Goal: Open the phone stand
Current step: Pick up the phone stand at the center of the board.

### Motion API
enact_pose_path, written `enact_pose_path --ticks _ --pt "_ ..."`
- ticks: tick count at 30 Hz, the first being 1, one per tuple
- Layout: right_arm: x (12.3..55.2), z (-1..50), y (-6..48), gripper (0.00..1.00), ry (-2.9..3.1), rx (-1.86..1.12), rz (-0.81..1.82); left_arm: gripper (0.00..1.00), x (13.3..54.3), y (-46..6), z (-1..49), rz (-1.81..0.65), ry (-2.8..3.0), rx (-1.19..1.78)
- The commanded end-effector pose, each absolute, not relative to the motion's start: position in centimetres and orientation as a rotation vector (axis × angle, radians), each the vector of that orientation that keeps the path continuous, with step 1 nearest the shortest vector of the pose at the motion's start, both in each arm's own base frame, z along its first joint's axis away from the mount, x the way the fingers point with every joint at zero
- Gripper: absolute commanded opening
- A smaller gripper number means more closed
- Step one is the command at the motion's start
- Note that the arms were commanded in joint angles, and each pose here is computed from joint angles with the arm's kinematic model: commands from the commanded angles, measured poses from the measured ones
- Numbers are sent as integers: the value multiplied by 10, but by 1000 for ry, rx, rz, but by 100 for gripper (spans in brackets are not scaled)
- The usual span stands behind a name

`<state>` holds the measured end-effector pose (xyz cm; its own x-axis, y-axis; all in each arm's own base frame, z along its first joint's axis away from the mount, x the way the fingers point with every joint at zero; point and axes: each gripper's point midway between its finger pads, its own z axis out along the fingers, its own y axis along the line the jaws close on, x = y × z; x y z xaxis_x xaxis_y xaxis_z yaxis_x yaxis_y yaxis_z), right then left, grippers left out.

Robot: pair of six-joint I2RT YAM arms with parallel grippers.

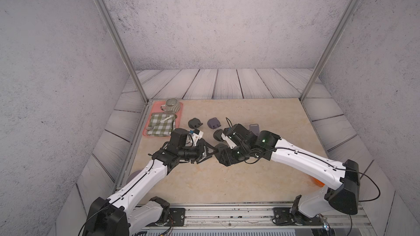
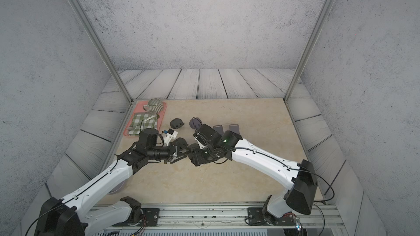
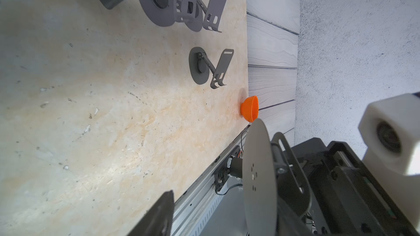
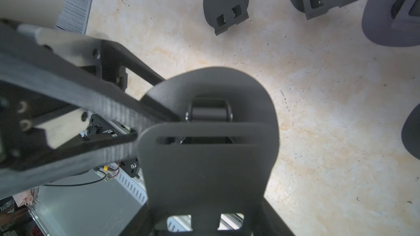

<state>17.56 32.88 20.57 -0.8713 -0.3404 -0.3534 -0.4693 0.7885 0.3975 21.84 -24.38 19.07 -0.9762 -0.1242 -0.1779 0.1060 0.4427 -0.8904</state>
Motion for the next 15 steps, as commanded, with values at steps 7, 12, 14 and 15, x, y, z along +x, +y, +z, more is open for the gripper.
enact_pose_path --ticks 7,12,14,15 --pt "179 230 347 54 2622 -676 772 23 221 -251 195 -1617 2440 -16" --pt "180 225 350 54 2636 -686 762 0 217 -249 191 -1598 2462 2" --pt "179 223 349 54 2643 -692 754 0 214 -247 188 -1566 2481 19" --pt "179 223 348 54 2646 -695 748 0 213 -245 187 -1540 2493 29"
